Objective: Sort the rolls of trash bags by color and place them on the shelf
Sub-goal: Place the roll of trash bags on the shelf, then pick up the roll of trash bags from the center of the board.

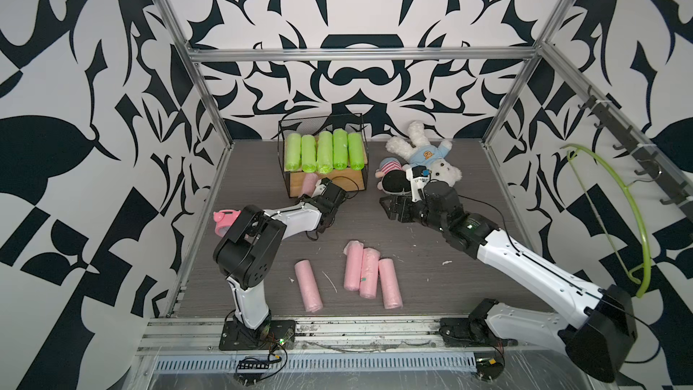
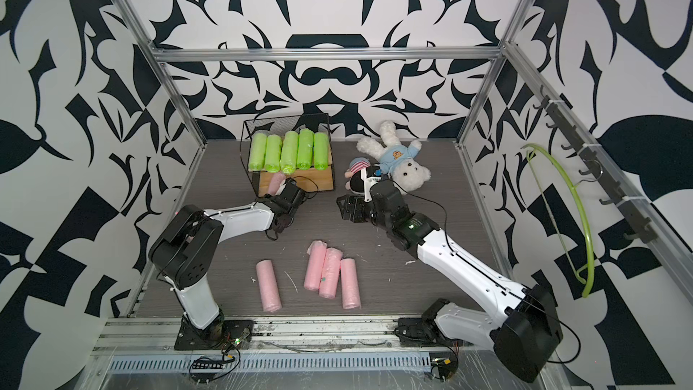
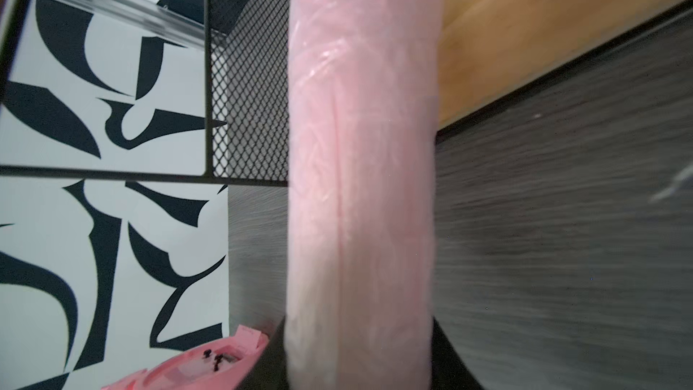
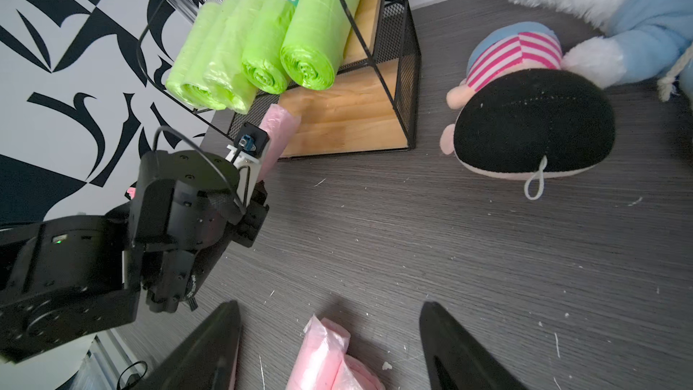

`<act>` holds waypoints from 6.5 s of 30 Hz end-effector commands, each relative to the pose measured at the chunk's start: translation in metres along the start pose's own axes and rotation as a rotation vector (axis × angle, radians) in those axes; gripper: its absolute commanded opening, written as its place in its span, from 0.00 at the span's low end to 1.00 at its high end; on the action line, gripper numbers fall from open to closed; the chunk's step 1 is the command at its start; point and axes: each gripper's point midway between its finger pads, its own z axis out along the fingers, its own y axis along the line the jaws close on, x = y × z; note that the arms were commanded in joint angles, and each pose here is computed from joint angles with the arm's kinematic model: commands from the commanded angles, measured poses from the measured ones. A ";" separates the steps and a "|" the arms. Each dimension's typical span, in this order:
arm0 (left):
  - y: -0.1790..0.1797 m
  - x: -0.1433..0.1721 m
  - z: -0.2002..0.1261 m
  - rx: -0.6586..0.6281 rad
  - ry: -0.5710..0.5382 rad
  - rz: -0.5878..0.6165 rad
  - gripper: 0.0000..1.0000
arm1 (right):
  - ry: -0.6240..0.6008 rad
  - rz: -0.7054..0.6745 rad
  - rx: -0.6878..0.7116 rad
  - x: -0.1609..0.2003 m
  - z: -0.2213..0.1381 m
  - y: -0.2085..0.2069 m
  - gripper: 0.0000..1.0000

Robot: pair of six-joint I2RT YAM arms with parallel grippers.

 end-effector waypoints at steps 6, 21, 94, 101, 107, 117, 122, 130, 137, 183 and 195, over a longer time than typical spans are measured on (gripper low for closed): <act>0.013 -0.010 0.022 -0.107 0.033 -0.033 0.27 | -0.027 -0.009 -0.050 -0.008 -0.002 0.010 0.81; 0.002 -0.014 0.053 -0.123 0.071 -0.054 0.39 | -0.002 0.002 -0.048 0.000 -0.003 0.007 0.81; -0.014 -0.004 0.000 0.102 0.032 -0.053 0.41 | 0.224 0.007 0.116 0.062 -0.003 -0.034 0.80; -0.032 0.008 -0.063 0.266 -0.030 -0.116 0.54 | 0.518 -0.009 0.172 0.136 -0.033 -0.040 0.80; -0.043 0.003 -0.113 0.503 -0.104 -0.250 0.61 | 0.600 0.028 0.182 0.173 -0.034 -0.045 0.80; -0.037 0.002 -0.143 0.651 -0.165 -0.324 0.65 | 0.643 0.072 0.136 0.197 -0.004 -0.041 0.74; -0.039 0.005 -0.142 0.656 -0.157 -0.335 0.66 | 0.660 0.078 0.151 0.206 0.004 -0.046 0.72; -0.039 0.007 -0.145 0.671 -0.154 -0.339 0.66 | 0.691 0.081 0.170 0.220 0.018 -0.054 0.63; -0.031 0.000 -0.165 0.752 -0.205 -0.409 0.67 | 0.630 0.037 0.241 0.206 0.011 -0.066 0.46; -0.030 -0.064 -0.299 1.630 -0.556 -0.863 0.72 | -0.174 0.428 -0.385 -0.066 -0.008 0.076 0.31; -0.020 -0.068 -0.289 1.574 -0.600 -0.937 0.75 | -0.175 0.469 -0.403 -0.065 -0.005 0.075 0.31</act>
